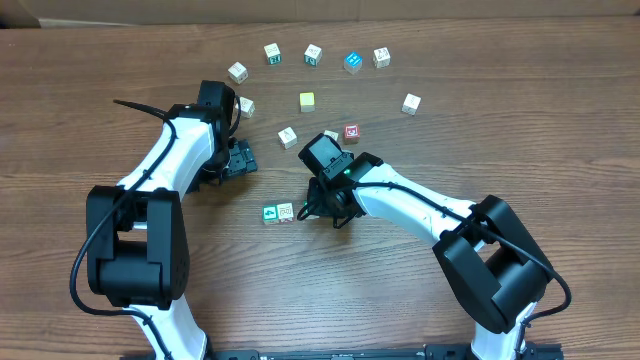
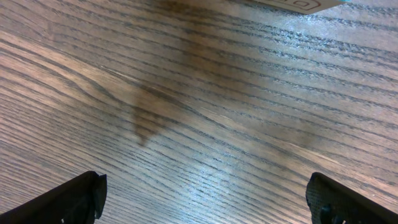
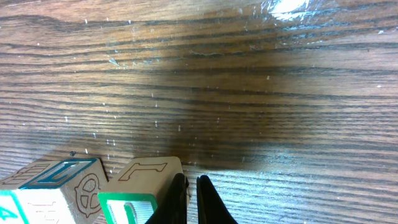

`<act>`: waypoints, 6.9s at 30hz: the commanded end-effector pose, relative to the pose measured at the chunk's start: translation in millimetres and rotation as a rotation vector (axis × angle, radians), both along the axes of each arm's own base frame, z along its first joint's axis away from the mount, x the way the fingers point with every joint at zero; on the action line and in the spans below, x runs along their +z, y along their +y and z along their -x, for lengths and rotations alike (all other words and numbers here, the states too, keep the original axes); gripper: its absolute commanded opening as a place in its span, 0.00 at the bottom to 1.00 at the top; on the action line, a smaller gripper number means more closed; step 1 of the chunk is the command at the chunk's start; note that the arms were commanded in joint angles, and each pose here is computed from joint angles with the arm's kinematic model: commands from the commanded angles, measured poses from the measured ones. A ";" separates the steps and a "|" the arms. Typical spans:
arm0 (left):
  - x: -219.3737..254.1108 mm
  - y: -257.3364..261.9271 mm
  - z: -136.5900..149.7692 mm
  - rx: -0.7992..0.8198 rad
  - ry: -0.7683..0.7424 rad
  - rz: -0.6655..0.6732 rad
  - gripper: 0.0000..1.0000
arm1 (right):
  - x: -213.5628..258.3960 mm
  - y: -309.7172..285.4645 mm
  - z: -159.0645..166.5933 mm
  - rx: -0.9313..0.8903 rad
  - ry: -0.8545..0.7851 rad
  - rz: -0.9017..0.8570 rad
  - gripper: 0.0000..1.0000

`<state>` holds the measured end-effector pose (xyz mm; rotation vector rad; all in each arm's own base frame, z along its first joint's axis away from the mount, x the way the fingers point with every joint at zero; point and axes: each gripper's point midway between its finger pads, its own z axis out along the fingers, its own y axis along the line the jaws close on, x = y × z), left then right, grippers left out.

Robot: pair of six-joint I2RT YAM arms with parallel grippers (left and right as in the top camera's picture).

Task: Form a horizontal line

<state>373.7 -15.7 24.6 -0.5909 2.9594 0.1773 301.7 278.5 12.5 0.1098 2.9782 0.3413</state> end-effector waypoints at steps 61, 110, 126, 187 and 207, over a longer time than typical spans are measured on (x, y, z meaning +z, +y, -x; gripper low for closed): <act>-4.0 1.5 1.0 0.002 0.008 -0.013 1.00 | -3.8 -3.1 6.3 -0.003 0.005 -0.003 0.06; -4.0 1.5 1.0 0.002 0.008 -0.013 1.00 | -1.1 14.9 9.0 -0.013 -0.002 -0.059 0.05; -4.0 1.5 1.0 0.002 0.008 -0.013 1.00 | 1.3 19.8 3.8 -0.012 -0.024 -0.080 0.05; -4.0 1.5 0.9 0.002 0.008 -0.013 1.00 | 77.4 -6.5 -59.7 -0.044 -0.152 0.016 0.18; -4.0 1.5 0.9 0.002 0.008 -0.013 1.00 | 139.2 -65.3 -169.2 -0.096 -0.359 0.130 0.70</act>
